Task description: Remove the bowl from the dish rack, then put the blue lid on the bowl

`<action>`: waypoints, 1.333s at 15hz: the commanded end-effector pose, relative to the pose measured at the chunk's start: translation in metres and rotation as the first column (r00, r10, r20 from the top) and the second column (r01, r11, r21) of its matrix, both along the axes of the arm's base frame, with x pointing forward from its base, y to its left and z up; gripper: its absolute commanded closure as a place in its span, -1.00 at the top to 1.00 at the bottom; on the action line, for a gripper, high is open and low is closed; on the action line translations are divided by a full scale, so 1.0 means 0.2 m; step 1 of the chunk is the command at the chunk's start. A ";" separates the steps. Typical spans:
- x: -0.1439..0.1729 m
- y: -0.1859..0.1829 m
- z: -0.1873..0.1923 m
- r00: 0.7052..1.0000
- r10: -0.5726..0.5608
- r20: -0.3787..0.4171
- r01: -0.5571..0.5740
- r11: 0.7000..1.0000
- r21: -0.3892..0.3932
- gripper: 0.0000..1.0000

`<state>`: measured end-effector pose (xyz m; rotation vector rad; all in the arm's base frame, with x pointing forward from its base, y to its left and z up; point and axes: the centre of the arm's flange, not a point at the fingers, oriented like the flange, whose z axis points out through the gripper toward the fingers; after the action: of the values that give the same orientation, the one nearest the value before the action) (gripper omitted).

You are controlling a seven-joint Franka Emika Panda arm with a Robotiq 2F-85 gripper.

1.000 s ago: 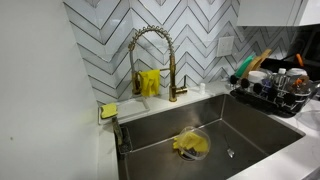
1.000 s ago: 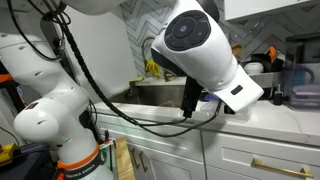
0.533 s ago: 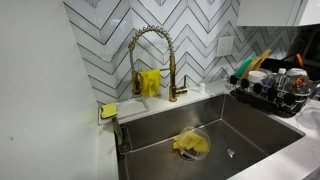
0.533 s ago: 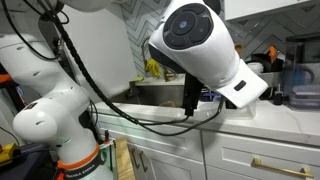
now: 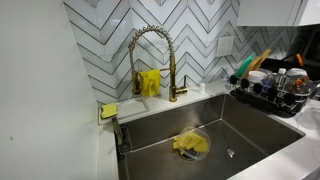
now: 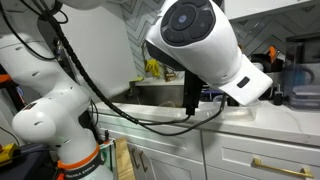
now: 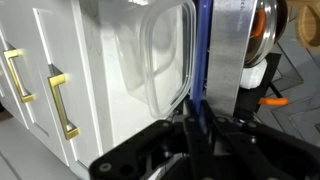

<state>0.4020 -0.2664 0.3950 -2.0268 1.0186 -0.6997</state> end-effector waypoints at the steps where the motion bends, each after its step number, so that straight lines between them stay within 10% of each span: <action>1: -0.03 -0.04 0.04 0.997 0.052 0.063 -0.051 0.999 -0.014 -0.96; 20: 0.04 -0.21 -0.03 0.952 0.252 0.175 -0.237 0.966 -0.104 -0.96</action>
<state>0.4024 -0.2944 0.3940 -2.0792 0.6770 -0.7667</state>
